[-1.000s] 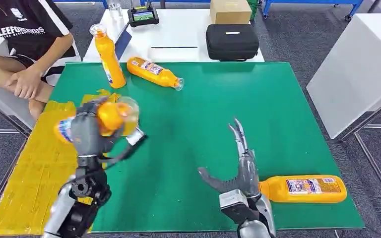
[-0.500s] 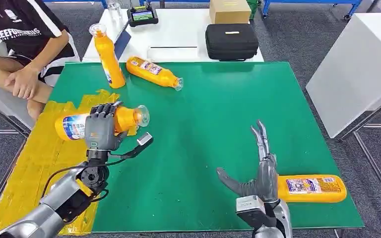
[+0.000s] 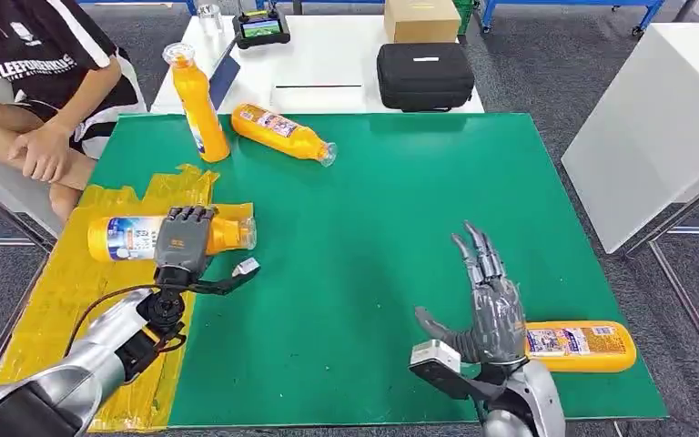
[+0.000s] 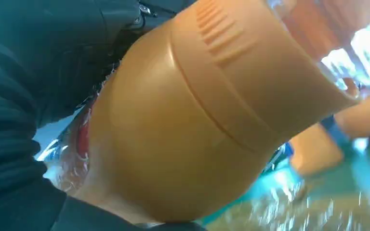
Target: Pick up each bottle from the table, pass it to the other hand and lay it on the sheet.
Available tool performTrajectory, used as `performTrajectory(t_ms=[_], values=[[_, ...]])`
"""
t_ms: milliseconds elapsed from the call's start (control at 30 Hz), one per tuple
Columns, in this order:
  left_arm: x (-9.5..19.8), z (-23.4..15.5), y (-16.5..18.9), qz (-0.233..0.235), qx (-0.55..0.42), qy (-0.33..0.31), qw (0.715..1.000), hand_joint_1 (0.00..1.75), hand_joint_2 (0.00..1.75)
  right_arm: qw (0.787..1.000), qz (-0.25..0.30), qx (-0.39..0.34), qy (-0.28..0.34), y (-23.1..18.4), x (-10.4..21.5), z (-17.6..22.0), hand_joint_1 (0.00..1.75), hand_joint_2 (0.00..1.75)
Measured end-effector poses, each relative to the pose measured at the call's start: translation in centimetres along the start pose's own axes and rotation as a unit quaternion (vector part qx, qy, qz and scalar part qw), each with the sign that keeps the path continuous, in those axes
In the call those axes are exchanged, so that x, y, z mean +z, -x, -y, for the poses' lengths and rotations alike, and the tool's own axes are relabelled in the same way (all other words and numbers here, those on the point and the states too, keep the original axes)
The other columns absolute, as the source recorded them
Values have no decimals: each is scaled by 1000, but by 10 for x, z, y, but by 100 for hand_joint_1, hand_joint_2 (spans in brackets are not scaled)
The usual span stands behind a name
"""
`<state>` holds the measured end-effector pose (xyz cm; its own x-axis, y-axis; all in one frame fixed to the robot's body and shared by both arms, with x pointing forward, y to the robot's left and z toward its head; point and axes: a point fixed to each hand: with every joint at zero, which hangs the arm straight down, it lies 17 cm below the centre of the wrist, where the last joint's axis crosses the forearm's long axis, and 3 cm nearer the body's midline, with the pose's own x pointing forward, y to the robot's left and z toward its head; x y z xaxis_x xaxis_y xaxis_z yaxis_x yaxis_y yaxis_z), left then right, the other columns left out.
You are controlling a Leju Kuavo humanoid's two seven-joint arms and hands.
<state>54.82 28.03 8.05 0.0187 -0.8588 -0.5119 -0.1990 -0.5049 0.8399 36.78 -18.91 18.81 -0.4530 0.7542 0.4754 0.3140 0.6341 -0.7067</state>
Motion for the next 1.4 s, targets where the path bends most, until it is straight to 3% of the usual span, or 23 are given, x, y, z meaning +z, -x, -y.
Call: performTrajectory(t_ms=[300,433,633,733,933,1167,1267,1400], values=[[7,21,1,-5,23,39,999,0,175,997,-22,40,-63,8,0,-17,0,175],[8,21,-9,1,121,42,992,0,175,992,-30,68,-100,13,7,-22,0,175],[10,24,-6,-26,166,53,984,0,175,992,-34,78,-97,15,9,-11,0,175],[9,20,-14,-17,213,49,976,0,175,988,-37,94,-117,18,14,-15,0,175],[7,-16,-44,11,387,7,922,0,175,976,-29,99,-192,37,47,-12,0,175],[15,-60,-45,-8,602,-40,797,0,175,958,-48,108,-263,95,94,23,0,175],[21,-75,-34,-14,635,-65,769,0,175,949,-76,125,-279,123,107,41,0,175],[25,-94,-22,-15,649,-96,754,0,175,942,-109,152,-279,154,115,65,0,175]])
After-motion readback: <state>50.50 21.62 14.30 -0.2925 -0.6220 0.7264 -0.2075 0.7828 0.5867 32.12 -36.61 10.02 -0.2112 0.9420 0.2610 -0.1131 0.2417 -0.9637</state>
